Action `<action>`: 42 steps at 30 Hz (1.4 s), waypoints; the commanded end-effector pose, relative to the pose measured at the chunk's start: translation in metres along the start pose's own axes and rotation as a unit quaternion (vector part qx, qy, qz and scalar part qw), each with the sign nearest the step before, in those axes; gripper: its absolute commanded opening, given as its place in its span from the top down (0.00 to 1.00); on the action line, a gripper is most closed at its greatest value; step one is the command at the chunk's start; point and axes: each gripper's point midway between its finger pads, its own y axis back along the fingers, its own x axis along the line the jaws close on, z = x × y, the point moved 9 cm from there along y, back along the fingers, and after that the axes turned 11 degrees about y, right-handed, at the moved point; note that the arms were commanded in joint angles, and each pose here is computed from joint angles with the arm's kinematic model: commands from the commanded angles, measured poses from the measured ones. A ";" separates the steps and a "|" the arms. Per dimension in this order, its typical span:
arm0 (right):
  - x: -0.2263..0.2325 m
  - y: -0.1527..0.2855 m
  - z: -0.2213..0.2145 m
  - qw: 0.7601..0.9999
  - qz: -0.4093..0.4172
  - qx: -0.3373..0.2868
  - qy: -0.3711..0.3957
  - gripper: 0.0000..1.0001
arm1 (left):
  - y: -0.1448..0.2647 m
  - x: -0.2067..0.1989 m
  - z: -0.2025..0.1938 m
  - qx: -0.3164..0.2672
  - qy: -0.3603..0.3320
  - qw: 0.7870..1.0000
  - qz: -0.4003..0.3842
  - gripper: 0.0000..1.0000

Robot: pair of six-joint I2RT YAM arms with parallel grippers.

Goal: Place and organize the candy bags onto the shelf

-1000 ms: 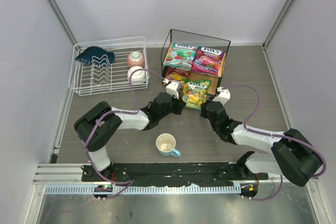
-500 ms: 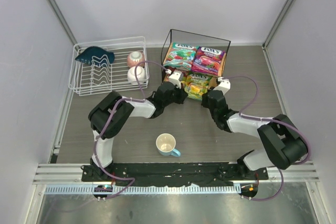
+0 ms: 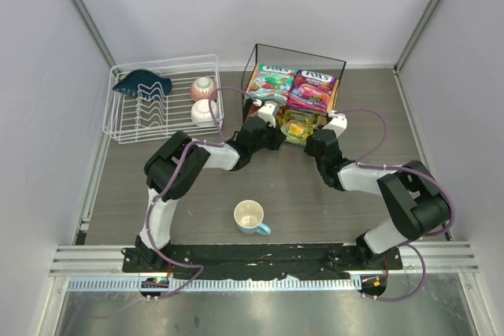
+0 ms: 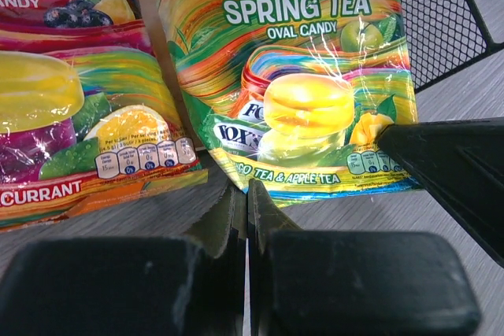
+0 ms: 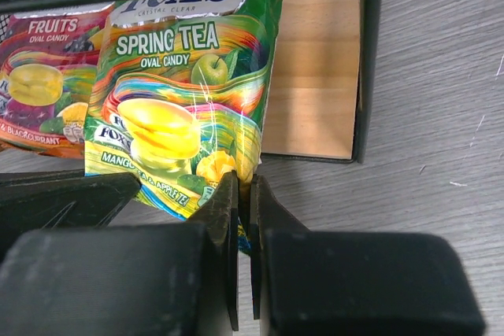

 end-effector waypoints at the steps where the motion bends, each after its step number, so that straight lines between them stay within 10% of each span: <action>1: 0.006 -0.012 0.029 0.998 -0.003 -0.057 -0.019 0.99 | -0.009 -0.003 0.019 -0.030 -0.007 0.999 -0.010 1.00; 36: -0.004 -0.045 0.027 0.998 -0.028 -0.042 -0.044 0.99 | -0.035 0.003 0.026 -0.006 0.053 0.998 -0.015 1.00; 42: -0.004 -0.048 0.025 0.998 -0.028 -0.035 -0.046 0.94 | -0.035 0.005 0.023 -0.002 0.054 0.998 -0.016 0.85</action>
